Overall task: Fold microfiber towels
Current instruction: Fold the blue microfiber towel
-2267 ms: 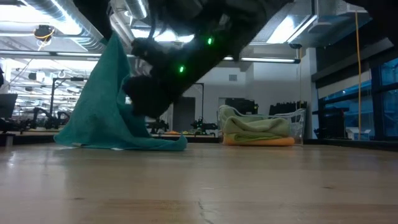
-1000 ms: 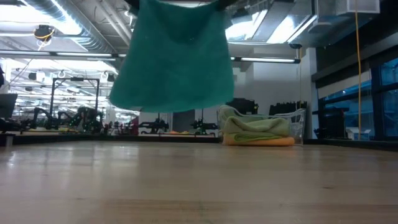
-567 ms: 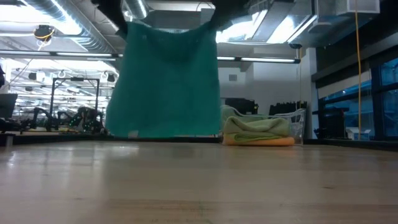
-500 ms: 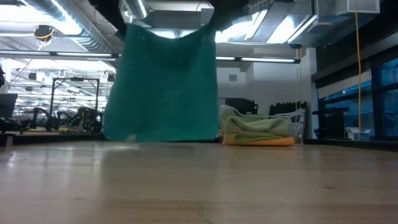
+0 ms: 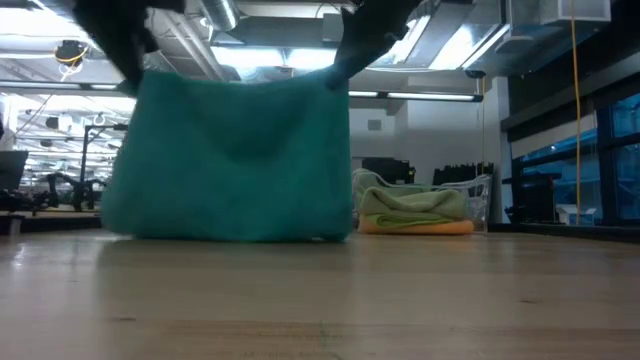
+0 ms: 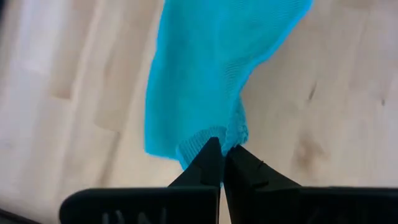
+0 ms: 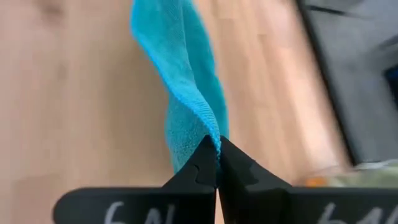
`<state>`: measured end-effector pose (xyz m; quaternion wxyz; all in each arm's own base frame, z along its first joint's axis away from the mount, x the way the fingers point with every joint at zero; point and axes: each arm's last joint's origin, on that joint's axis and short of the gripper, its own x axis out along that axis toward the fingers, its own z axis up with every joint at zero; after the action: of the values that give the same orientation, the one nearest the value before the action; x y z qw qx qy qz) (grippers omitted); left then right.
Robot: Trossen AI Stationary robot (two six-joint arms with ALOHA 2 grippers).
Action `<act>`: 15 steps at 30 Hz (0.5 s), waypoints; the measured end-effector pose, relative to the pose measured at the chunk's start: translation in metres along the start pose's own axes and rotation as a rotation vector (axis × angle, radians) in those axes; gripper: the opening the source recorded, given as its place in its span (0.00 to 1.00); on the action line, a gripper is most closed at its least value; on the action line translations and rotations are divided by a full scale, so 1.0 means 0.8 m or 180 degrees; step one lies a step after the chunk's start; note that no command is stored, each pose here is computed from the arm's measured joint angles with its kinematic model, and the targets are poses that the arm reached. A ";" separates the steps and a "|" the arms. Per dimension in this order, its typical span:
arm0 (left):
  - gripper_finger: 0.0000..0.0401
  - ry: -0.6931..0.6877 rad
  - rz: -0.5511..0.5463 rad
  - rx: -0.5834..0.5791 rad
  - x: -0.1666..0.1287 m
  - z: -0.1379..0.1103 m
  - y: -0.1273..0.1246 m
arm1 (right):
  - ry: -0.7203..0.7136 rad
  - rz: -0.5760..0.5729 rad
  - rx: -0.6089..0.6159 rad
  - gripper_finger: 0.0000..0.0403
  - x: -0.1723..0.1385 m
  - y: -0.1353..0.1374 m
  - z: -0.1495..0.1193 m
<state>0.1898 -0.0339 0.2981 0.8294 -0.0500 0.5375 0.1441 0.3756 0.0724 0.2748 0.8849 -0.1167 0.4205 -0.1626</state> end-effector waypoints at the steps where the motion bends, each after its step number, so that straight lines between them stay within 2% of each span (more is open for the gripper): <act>1: 0.00 0.0024 -0.0018 -0.0035 0.005 -0.005 -0.006 | 0.0010 0.0064 0.0007 0.00 -0.001 0.007 -0.001; 6: 0.00 -0.0020 -0.0210 -0.0188 0.030 -0.028 -0.035 | 0.0175 0.0385 0.0119 0.00 0.013 0.043 -0.011; 10: 0.00 -0.0125 -0.0608 -0.0297 0.053 -0.045 -0.060 | 0.0437 0.0602 0.0209 0.00 0.040 0.073 -0.026; 15: 0.00 -0.0124 -0.0912 -0.0471 0.067 -0.067 -0.081 | 0.0673 0.0631 0.0274 0.00 0.065 0.100 -0.044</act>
<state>0.1820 -0.0982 0.2227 0.8457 -0.1843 0.4966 0.0645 0.3941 0.1234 0.1892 0.8516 -0.0188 0.5135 -0.1036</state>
